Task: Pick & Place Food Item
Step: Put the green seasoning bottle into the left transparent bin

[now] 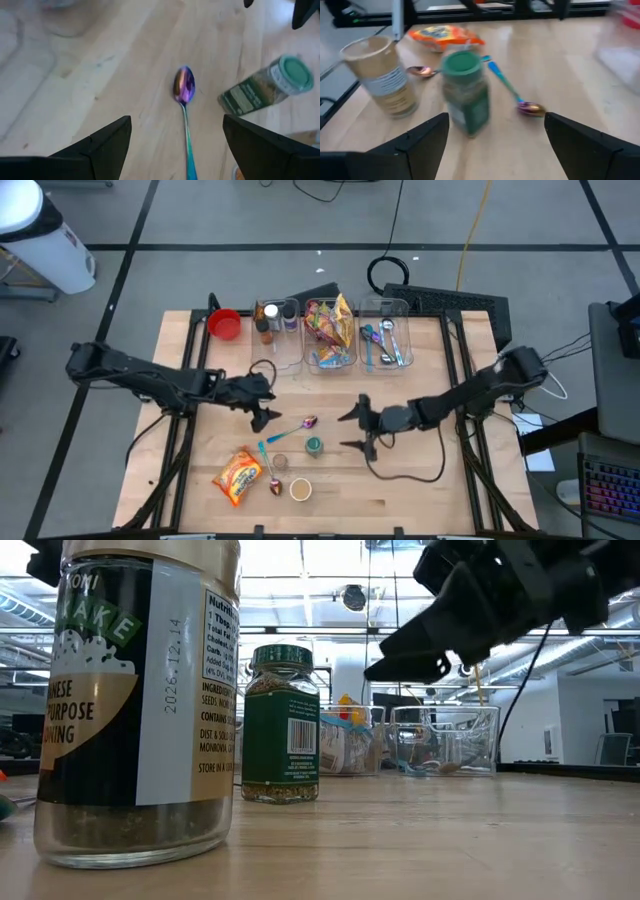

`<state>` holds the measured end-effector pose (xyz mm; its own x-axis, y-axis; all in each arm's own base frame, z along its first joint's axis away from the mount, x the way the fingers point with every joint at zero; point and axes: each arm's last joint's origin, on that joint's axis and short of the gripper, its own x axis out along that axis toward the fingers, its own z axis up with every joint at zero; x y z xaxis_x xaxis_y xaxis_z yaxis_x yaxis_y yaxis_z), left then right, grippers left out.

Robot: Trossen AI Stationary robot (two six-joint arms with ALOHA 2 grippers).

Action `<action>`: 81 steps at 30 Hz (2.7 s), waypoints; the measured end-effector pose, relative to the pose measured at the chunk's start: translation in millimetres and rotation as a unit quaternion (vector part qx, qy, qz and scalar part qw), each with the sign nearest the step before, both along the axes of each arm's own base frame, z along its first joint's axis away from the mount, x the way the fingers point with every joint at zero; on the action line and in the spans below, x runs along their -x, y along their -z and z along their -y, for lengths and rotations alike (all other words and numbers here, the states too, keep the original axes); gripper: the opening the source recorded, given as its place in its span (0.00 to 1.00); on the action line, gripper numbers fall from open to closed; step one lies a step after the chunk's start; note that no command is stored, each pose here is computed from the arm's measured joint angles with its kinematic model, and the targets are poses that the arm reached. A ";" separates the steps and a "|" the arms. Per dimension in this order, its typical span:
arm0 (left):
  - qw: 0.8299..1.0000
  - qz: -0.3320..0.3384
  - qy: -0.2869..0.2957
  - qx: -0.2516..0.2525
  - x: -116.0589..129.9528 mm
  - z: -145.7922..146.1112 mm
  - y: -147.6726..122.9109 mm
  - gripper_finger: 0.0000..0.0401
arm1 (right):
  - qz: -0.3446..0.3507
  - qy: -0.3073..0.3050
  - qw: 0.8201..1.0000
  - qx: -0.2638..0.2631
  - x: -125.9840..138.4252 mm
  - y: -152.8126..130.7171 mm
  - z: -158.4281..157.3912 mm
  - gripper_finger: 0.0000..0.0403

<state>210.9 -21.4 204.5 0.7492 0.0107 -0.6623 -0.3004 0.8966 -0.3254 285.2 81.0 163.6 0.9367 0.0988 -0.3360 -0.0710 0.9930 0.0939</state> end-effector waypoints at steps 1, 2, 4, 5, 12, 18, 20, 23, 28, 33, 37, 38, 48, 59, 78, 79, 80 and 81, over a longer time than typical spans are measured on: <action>1.000 -0.004 0.005 -0.002 -1.9 1.4 2.5 0.81 | 0.004 -0.005 1.000 0.000 -2.2 5.4 -3.7 0.79; 1.000 -0.005 0.011 -0.007 -3.6 2.4 4.0 0.81 | 0.007 -0.008 1.000 -0.003 -4.4 11.0 -7.0 0.79; 1.000 0.002 0.013 -0.011 -7.7 2.8 5.6 0.82 | 0.010 -0.010 1.000 -0.017 -8.1 22.2 -12.1 0.79; 1.000 0.006 0.012 -0.012 -9.0 2.8 5.7 0.82 | 0.012 -0.009 1.000 -0.026 -9.9 28.4 -14.1 0.79; 0.998 0.055 -0.007 -0.029 -14.9 1.9 -1.3 0.79 | -0.016 -0.013 0.999 -0.035 -32.9 65.5 -35.0 0.79; 0.996 0.084 -0.002 -0.030 -18.1 3.2 -6.2 0.78 | 0.001 0.023 1.000 -0.019 -58.4 71.1 -44.6 0.79; 0.996 0.084 -0.003 -0.031 -18.0 3.1 -6.1 0.79 | 0.006 0.036 0.999 -0.016 -63.9 71.4 -46.2 0.79; 0.996 0.087 -0.004 -0.031 -18.3 3.1 -6.7 0.79 | 0.010 0.039 0.999 -0.017 -71.9 72.8 -49.1 0.79; 0.993 0.109 -0.014 -0.042 -20.4 2.5 -10.3 0.81 | 0.014 0.082 0.997 -0.006 -83.0 79.2 -50.9 0.79; 0.991 0.121 -0.010 -0.049 -21.5 2.5 -12.4 0.81 | -0.008 0.101 0.995 0.012 -82.7 84.8 -50.1 0.70; 0.992 0.120 -0.009 -0.050 -21.5 2.5 -12.3 0.81 | -0.027 0.097 0.995 0.023 -80.2 85.5 -50.6 0.52; 0.992 0.119 -0.009 -0.049 -21.4 2.5 -12.3 0.81 | -0.029 0.097 0.995 0.024 -80.0 85.1 -50.6 0.48; 0.992 0.102 0.068 0.007 -29.0 5.4 -42.6 0.79 | -0.054 0.091 0.994 -0.008 -82.5 71.7 -36.5 0.47; 0.985 -0.008 0.135 -0.106 -62.2 15.5 -69.3 0.77 | -0.067 0.071 0.995 -0.031 -91.7 42.4 -1.9 0.47; 0.964 -0.066 0.216 -0.137 -109.4 25.3 -40.4 0.74 | -0.068 0.070 0.995 -0.004 -95.0 37.7 8.9 0.47; 0.964 -0.067 0.216 -0.137 -109.8 25.3 -39.6 0.74 | -0.065 0.069 0.995 -0.003 -95.3 37.1 8.8 0.47; 0.964 -0.068 0.216 -0.137 -110.0 25.3 -39.2 0.75 | -0.061 0.069 0.996 -0.004 -95.6 36.5 8.8 0.47; 0.964 -0.069 0.216 -0.137 -110.2 25.2 -38.9 0.74 | -0.060 0.069 0.996 -0.005 -95.8 36.3 8.7 0.47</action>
